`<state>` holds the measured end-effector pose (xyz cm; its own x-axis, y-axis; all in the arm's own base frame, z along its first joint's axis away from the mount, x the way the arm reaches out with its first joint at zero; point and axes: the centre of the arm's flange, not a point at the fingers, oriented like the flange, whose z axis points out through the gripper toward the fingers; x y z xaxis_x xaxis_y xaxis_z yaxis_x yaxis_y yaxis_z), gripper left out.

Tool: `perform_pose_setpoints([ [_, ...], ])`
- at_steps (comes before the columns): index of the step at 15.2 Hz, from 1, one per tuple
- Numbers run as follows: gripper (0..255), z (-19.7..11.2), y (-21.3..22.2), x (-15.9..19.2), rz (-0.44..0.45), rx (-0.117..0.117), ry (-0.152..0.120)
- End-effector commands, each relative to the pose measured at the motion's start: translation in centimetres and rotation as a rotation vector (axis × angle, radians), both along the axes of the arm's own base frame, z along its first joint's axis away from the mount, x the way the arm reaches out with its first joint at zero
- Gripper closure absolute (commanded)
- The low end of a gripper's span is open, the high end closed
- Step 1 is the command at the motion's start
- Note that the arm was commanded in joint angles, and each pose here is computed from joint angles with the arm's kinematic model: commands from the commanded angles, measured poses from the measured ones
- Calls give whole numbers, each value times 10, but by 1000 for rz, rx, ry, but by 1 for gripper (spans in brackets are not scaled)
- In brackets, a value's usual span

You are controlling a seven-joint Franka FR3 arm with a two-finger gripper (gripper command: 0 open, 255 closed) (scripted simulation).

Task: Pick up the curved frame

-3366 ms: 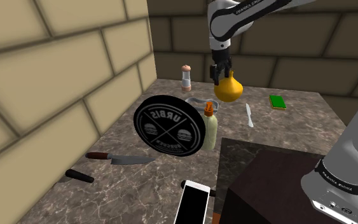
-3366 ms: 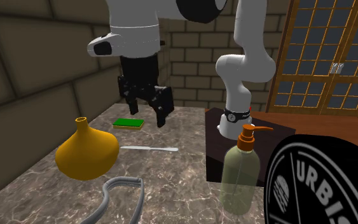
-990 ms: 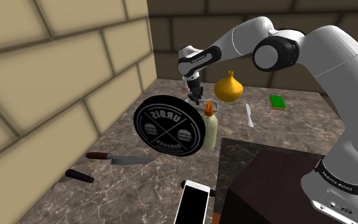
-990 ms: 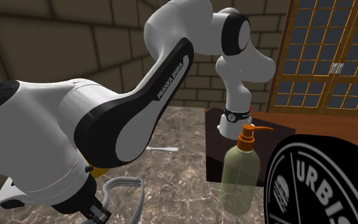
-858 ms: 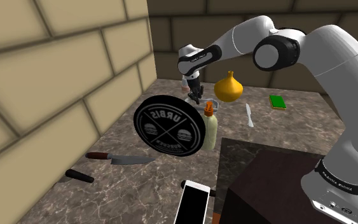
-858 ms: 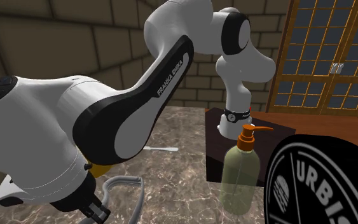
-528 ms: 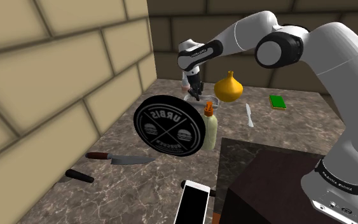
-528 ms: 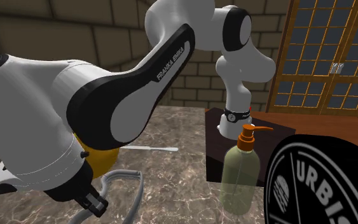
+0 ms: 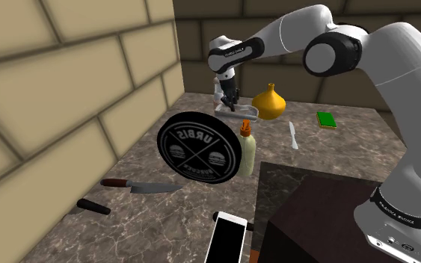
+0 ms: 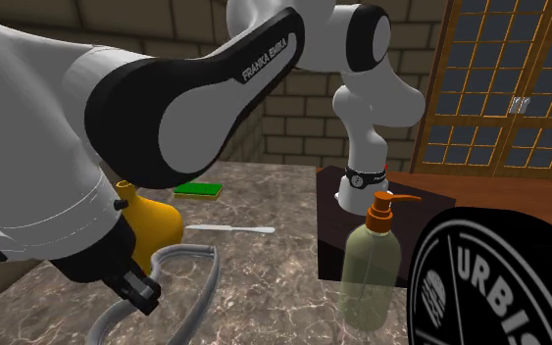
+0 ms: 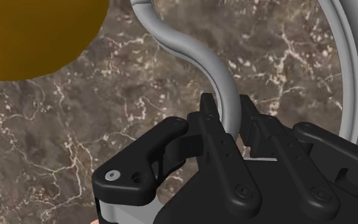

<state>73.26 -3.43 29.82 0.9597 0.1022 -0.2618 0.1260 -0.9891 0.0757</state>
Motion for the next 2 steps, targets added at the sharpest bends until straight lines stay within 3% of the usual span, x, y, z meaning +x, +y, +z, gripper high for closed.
perform_pose_setpoints([
  [1,255,7,0,0,0,0,0],
  [2,255,7,0,0,0,0,0],
])
